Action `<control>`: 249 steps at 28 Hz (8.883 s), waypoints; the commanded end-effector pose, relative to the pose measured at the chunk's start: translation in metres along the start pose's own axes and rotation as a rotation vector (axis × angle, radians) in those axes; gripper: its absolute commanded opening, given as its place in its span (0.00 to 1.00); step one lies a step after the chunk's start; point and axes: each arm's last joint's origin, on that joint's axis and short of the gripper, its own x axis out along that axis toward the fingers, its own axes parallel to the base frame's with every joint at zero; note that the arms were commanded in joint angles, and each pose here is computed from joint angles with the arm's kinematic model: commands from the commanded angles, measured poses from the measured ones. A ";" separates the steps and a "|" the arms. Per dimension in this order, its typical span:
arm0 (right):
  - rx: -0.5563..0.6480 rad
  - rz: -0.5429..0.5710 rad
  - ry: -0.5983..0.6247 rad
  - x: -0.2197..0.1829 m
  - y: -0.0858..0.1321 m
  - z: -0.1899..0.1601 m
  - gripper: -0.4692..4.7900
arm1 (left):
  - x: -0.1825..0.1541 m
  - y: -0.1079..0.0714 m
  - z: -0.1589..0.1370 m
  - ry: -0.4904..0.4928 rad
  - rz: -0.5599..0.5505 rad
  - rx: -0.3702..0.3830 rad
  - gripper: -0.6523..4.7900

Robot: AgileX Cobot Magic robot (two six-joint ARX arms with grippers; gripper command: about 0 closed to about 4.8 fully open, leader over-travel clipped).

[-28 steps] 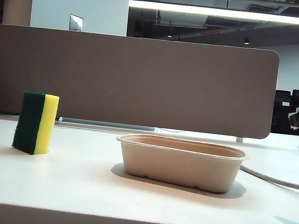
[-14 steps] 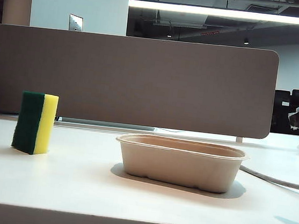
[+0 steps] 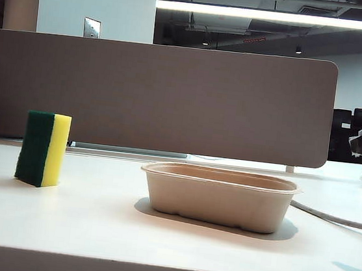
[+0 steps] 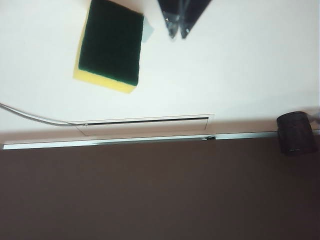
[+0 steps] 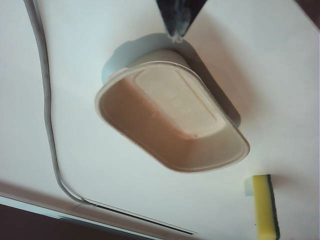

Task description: Pick up the cleaning sponge from the table and place it into the paper lunch box.

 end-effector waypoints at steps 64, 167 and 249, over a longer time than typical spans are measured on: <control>0.001 0.000 -0.014 0.000 0.000 0.002 0.08 | 0.188 -0.049 -0.044 0.525 -0.011 -0.237 1.00; 0.001 -0.001 -0.018 0.000 0.000 0.002 0.08 | 0.063 -0.080 0.205 0.131 -0.887 -0.146 0.11; 0.002 -0.001 -0.022 -0.001 0.000 0.002 0.08 | -0.002 0.008 -0.015 0.154 0.059 -0.083 0.11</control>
